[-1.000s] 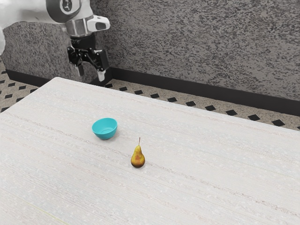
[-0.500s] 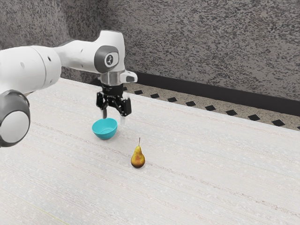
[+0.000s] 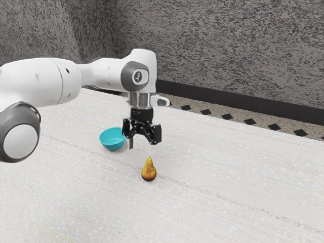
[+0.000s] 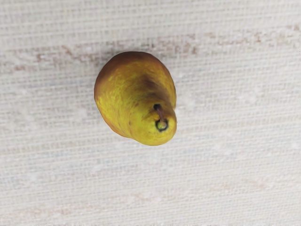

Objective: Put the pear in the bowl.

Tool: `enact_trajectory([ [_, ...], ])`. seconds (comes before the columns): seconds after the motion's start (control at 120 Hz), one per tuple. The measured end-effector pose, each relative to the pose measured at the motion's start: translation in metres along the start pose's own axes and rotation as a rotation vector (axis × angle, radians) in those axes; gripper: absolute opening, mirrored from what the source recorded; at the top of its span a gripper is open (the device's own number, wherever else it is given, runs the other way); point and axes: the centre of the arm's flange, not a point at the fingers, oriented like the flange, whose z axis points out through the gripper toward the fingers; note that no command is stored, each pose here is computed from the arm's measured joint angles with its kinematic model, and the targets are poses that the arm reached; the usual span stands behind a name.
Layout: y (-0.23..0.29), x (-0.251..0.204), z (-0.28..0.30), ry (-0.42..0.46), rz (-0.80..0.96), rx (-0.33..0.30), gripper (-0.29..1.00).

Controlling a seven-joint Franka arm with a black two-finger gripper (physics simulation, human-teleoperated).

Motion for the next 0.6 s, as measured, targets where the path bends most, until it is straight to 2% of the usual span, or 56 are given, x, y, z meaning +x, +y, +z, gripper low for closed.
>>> enact_trajectory([
  [0.275,0.014,0.003,0.034,-0.118,-0.04,0.001,0.7],
  [0.458,0.018,0.008,0.048,-0.148,-0.067,0.004,0.7],
  [0.6,0.015,0.018,0.046,-0.127,-0.085,0.006,0.7],
])
